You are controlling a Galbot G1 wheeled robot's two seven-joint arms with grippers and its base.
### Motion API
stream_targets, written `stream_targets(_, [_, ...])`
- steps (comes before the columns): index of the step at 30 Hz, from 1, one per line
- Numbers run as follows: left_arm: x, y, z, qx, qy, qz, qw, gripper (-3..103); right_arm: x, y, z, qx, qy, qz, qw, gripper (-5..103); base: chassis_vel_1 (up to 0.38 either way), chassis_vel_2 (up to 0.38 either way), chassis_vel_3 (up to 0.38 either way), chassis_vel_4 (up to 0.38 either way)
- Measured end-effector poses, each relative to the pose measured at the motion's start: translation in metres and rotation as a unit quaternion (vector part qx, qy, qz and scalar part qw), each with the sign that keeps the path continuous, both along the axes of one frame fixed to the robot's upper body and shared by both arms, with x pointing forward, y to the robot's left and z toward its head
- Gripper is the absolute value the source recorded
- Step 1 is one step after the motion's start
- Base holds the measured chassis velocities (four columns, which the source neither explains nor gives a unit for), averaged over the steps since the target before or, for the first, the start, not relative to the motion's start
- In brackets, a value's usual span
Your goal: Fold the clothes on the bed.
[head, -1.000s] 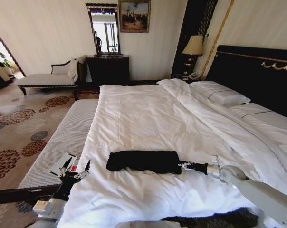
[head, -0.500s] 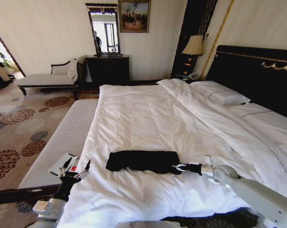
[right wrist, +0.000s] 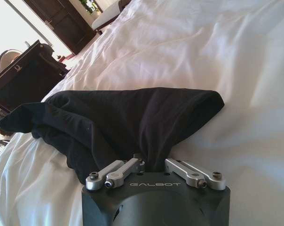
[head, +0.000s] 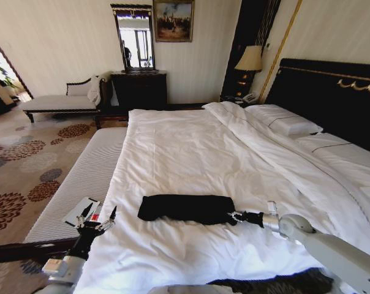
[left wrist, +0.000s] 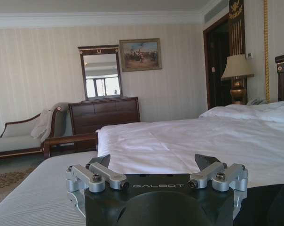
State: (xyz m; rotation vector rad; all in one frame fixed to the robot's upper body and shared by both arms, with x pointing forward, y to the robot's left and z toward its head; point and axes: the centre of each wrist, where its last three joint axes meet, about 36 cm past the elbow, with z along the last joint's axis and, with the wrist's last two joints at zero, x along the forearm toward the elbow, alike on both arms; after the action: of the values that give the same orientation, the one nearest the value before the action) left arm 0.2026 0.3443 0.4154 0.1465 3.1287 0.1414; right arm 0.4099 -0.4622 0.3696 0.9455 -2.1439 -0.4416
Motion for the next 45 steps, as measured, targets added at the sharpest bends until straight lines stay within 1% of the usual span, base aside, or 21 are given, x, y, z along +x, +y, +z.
stream_targets(6, [0.000, 0.000, 0.000, 0.000, 0.000, 0.000, 1.0000, 100, -0.003, -0.002, 0.004, 0.003, -0.010, -0.003, 1.000, 6, 0.000, 0.000, 0.000, 0.000])
stream_targets(9, [0.000, 0.000, 0.000, 0.000, 0.000, 0.000, 1.0000, 100, -0.009, -0.011, 0.009, -0.015, -0.015, -0.002, 1.000, 6, 0.000, 0.000, 0.000, 0.000])
stream_targets(12, [0.000, 0.000, 0.000, 0.000, 0.000, 0.000, 1.0000, 100, -0.011, -0.017, 0.013, -0.025, -0.017, -0.001, 1.000, 6, 0.000, 0.000, 0.000, 0.000])
stream_targets(16, [0.000, 0.000, 0.000, 0.000, 0.000, 0.000, 1.0000, 100, -0.008, -0.027, 0.028, -0.040, -0.030, -0.002, 0.999, 6, 0.000, 0.000, 0.000, 0.000])
stream_targets(19, [0.000, 0.000, 0.000, 0.000, 0.000, 0.000, 1.0000, 100, -0.001, -0.043, 0.047, -0.060, -0.047, -0.007, 0.997, 6, 0.000, 0.000, 0.000, 0.000])
stream_targets(20, [0.000, 0.000, 0.000, 0.000, 0.000, 0.000, 1.0000, 100, -0.001, -0.043, 0.047, -0.060, -0.047, -0.007, 0.997, 6, 0.000, 0.000, 0.000, 0.000])
stream_targets(21, [0.000, 0.000, 0.000, 0.000, 0.000, 0.000, 1.0000, 100, 0.003, -0.051, 0.056, -0.071, -0.055, -0.011, 0.996, 6, 0.000, 0.000, 0.000, 0.000])
stream_targets(22, [0.000, 0.000, 0.000, 0.000, 0.000, 0.000, 1.0000, 100, 0.008, -0.068, 0.072, -0.097, -0.068, -0.018, 0.993, 6, 0.000, 0.000, 0.000, 0.000])
stream_targets(23, [0.000, 0.000, 0.000, 0.000, 0.000, 0.000, 1.0000, 100, 0.008, -0.073, 0.076, -0.105, -0.071, -0.021, 0.992, 6, 0.000, 0.000, 0.000, 0.000])
stream_targets(24, [0.000, 0.000, 0.000, 0.000, 0.000, 0.000, 1.0000, 100, 0.008, -0.073, 0.076, -0.105, -0.071, -0.021, 0.992, 6, 0.000, 0.000, 0.000, 0.000])
stream_targets(28, [0.000, 0.000, 0.000, 0.000, 0.000, 0.000, 1.0000, 100, 0.003, -0.094, 0.089, -0.134, -0.077, -0.035, 0.987, 6, 0.000, 0.000, 0.000, 0.000])
stream_targets(29, [0.000, 0.000, 0.000, 0.000, 0.000, 0.000, 1.0000, 100, 0.003, -0.094, 0.089, -0.134, -0.077, -0.035, 0.987, 6, 0.000, 0.000, 0.000, 0.000])
stream_targets(33, [0.000, 0.000, 0.000, 0.000, 0.000, 0.000, 1.0000, 100, -0.005, -0.116, 0.095, -0.175, -0.088, -0.039, 0.980, 6, 0.000, 0.000, 0.000, 0.000])
stream_targets(34, [0.000, 0.000, 0.000, 0.000, 0.000, 0.000, 1.0000, 100, -0.005, -0.116, 0.095, -0.175, -0.088, -0.039, 0.980, 6, 0.000, 0.000, 0.000, 0.000])
stream_targets(36, [0.000, 0.000, 0.000, 0.000, 0.000, 0.000, 1.0000, 100, -0.006, -0.119, 0.099, -0.186, -0.091, -0.044, 0.977, 6, 0.000, 0.000, 0.000, 0.000])
stream_targets(39, [0.000, 0.000, 0.000, 0.000, 0.000, 0.000, 1.0000, 100, -0.004, -0.115, 0.105, -0.190, -0.098, -0.041, 0.976, 6, 0.000, 0.000, 0.000, 0.000])
stream_targets(45, [0.000, 0.000, 0.000, 0.000, 0.000, 0.000, 1.0000, 100, 0.007, -0.090, 0.125, -0.192, -0.118, -0.031, 0.974, 6, 0.000, 0.000, 0.000, 0.000])
